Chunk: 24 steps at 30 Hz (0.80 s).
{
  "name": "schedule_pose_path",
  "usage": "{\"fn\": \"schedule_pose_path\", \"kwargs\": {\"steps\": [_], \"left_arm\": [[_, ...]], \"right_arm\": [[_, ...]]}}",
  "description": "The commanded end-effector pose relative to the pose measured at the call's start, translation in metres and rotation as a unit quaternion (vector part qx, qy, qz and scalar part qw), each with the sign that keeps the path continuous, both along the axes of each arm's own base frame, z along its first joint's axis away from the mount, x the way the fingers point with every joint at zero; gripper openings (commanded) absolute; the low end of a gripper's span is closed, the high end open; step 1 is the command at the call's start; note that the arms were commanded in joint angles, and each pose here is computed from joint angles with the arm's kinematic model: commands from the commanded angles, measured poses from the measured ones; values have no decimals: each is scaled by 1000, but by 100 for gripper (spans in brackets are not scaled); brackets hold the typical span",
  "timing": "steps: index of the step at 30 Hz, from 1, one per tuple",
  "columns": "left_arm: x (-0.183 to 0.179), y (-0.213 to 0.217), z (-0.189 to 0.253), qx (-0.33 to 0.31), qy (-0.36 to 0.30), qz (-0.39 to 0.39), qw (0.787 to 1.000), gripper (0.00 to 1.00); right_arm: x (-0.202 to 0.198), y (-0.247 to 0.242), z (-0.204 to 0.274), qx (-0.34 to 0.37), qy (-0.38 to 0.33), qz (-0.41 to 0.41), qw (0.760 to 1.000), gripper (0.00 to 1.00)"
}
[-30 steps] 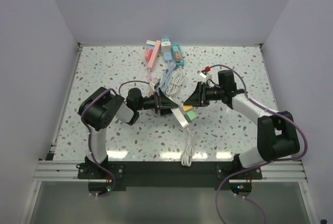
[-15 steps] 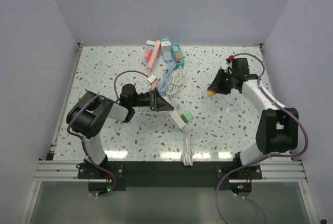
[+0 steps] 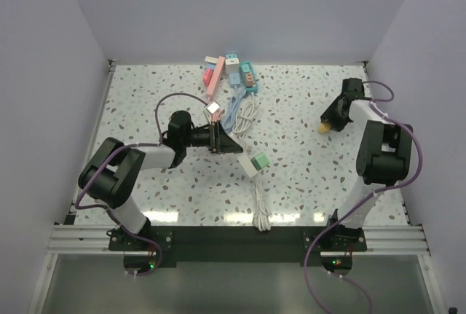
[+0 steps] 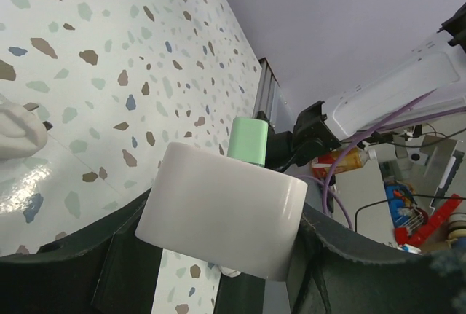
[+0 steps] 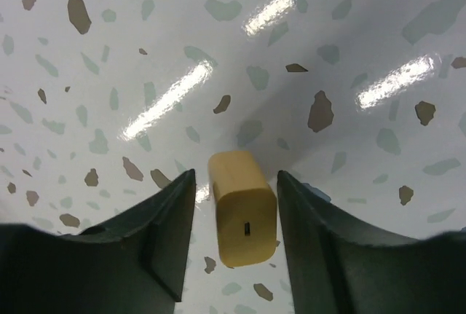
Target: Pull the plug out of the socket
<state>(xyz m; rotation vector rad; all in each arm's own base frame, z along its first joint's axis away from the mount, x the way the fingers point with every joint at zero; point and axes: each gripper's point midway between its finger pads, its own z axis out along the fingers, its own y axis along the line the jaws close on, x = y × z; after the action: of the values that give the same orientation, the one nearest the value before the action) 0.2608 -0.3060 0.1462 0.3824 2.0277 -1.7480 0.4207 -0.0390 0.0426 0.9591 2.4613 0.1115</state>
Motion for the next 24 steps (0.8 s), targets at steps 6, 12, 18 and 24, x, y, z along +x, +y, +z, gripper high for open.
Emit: {"fn": "schedule_pose_path", "kwargs": {"steps": [6, 12, 18, 24], "left_arm": [[16, -3, 21, 1, -57, 15, 998, 0], [20, -9, 31, -20, -68, -4, 997, 0], [17, -18, 46, -67, -59, -58, 994, 0], [12, -21, 52, -100, -49, -102, 989, 0]], "right_arm": [[-14, -13, 75, -35, -77, -38, 996, 86], [-49, 78, 97, 140, -130, 130, 973, 80], [-100, 196, 122, 271, -210, 373, 862, 78], [-123, 235, 149, 314, -254, 464, 788, 77]]}}
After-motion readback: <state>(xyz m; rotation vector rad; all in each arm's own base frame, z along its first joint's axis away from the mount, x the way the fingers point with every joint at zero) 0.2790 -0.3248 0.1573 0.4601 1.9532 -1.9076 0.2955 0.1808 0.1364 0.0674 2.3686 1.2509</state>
